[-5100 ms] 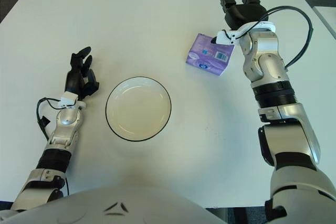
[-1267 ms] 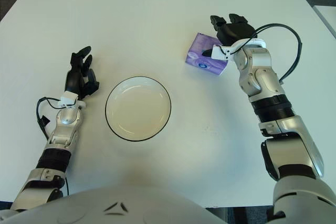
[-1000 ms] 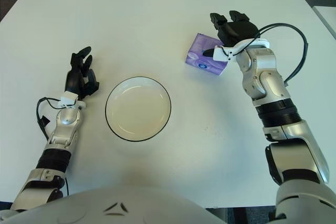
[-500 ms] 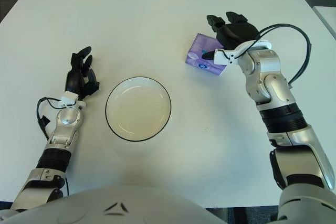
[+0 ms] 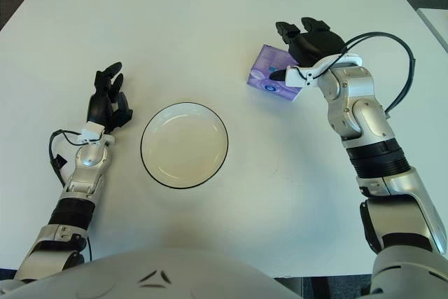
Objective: Put the tissue paper into the plate.
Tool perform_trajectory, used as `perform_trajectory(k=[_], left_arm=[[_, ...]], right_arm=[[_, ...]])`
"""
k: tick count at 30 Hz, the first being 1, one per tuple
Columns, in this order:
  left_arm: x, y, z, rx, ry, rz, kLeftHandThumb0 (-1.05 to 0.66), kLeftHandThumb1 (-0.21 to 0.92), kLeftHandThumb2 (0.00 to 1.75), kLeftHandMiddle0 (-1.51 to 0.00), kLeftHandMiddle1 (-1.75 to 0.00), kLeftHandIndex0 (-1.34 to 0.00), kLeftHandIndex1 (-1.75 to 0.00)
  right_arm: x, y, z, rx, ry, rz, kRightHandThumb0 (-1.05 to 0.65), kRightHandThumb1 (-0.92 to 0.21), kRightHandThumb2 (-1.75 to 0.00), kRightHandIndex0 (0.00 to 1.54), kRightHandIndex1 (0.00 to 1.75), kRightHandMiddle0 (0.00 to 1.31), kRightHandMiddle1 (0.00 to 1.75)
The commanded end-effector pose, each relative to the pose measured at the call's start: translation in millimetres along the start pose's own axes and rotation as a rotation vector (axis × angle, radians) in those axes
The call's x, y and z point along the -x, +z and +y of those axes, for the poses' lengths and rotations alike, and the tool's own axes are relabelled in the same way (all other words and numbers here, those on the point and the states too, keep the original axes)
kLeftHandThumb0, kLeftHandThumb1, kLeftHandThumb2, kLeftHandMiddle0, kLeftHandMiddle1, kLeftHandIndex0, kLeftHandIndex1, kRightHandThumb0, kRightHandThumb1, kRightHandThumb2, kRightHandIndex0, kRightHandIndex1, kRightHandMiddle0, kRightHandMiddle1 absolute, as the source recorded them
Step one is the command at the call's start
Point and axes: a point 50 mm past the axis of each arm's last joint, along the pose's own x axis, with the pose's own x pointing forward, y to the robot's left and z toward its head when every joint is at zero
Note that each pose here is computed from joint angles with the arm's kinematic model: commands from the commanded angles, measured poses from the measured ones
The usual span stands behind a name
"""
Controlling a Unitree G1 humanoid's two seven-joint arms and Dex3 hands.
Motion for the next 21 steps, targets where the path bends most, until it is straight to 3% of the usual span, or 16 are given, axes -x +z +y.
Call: perform_trajectory(k=[1,21], left_arm=[[37.4,-38.0,-11.9,0.004,-0.026,0.207,-0.73,0.92,0.87,-0.37,0.00,0.00,-0.79],[39.3,-36.6,-11.7,0.012,-0.020,0.203,-0.71,0.92,0.87,-0.38,0.00,0.00,-0.76]], right_arm=[[-2.2,1.9,9.1,-0.003,0.022,-0.004,-1.05,-0.92,-0.31,0.00,0.00,0.00,0.00],[-24.1,2.3,32.2,-0.004,0.071,0.032,-1.05,-0.92,-0.25,0.00,0.00,0.00,0.00]])
